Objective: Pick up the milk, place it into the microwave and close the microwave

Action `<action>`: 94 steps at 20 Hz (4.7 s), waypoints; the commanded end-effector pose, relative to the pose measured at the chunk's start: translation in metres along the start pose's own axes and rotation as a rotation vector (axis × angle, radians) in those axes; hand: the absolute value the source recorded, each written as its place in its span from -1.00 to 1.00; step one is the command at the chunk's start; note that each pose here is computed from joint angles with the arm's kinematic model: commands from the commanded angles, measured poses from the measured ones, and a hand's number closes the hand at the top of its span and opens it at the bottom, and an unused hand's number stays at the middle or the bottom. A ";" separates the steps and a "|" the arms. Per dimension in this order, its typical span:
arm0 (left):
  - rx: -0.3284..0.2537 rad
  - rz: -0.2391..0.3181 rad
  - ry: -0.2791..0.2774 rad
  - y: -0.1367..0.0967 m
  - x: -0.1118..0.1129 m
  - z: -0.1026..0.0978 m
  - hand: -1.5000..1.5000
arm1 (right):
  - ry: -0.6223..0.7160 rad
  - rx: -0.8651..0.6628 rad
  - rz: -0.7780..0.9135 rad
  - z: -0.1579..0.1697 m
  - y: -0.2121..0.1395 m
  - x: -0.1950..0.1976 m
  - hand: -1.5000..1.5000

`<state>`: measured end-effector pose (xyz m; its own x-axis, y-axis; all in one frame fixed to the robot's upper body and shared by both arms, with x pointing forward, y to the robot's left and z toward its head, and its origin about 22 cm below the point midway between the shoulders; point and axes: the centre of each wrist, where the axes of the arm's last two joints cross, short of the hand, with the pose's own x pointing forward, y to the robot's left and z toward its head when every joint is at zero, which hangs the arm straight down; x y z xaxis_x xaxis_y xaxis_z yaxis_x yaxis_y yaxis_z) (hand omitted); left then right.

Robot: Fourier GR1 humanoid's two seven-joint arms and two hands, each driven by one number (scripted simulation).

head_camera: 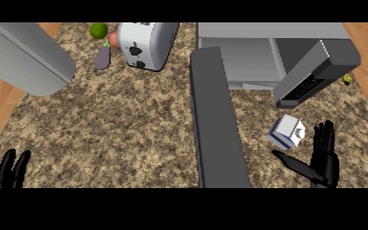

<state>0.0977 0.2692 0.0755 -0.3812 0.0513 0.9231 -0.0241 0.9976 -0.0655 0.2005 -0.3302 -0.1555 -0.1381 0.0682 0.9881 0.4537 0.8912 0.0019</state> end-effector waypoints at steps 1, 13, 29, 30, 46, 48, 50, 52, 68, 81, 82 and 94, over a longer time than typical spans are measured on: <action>0.006 0.000 0.013 0.000 0.002 -0.001 -1.00 | -0.023 0.209 -0.187 0.003 0.016 -0.002 -1.00; 0.016 0.016 0.022 0.002 -0.014 0.007 -1.00 | -0.218 -0.027 -0.053 -0.022 0.050 0.018 1.00; -0.001 0.034 0.032 -0.001 0.012 0.004 -1.00 | -0.255 0.551 -0.231 -0.061 0.054 0.057 1.00; -0.002 0.037 0.033 0.011 -0.005 0.015 -1.00 | -0.242 0.568 -0.238 -0.055 0.051 0.063 1.00; 0.016 0.035 0.025 0.009 0.010 0.003 -1.00 | -0.293 0.565 -0.013 -0.101 0.151 0.149 1.00; 0.028 0.044 0.031 0.008 0.007 0.000 -1.00 | -0.263 0.543 0.013 -0.111 0.152 0.127 1.00; 0.015 0.038 0.025 0.013 0.008 0.013 -1.00 | -0.273 0.543 0.025 -0.129 0.181 0.151 1.00; 0.033 0.037 0.039 0.025 -0.015 -0.006 -1.00 | -0.252 0.565 0.012 -0.136 0.192 0.142 1.00; -0.074 0.067 0.019 0.031 -0.013 -0.009 -1.00 | -0.335 0.482 0.145 -0.193 0.223 0.181 1.00; -0.111 0.043 -0.010 0.022 -0.018 -0.024 -1.00 | -0.295 0.199 0.263 -0.213 0.212 0.198 1.00; -0.123 0.048 -0.006 0.020 -0.019 -0.027 -1.00 | -0.287 0.155 0.285 -0.216 0.209 0.202 1.00; -0.160 -0.020 -0.003 0.017 -0.018 -0.045 -1.00 | -0.446 0.063 0.578 -0.213 0.210 0.197 -1.00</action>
<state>0.1390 0.2865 0.0733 -0.3864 0.0508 0.9209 0.1195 0.9928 -0.0047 0.4551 -0.2256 0.0699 -0.2561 0.6600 0.7062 0.4830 0.7202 -0.4979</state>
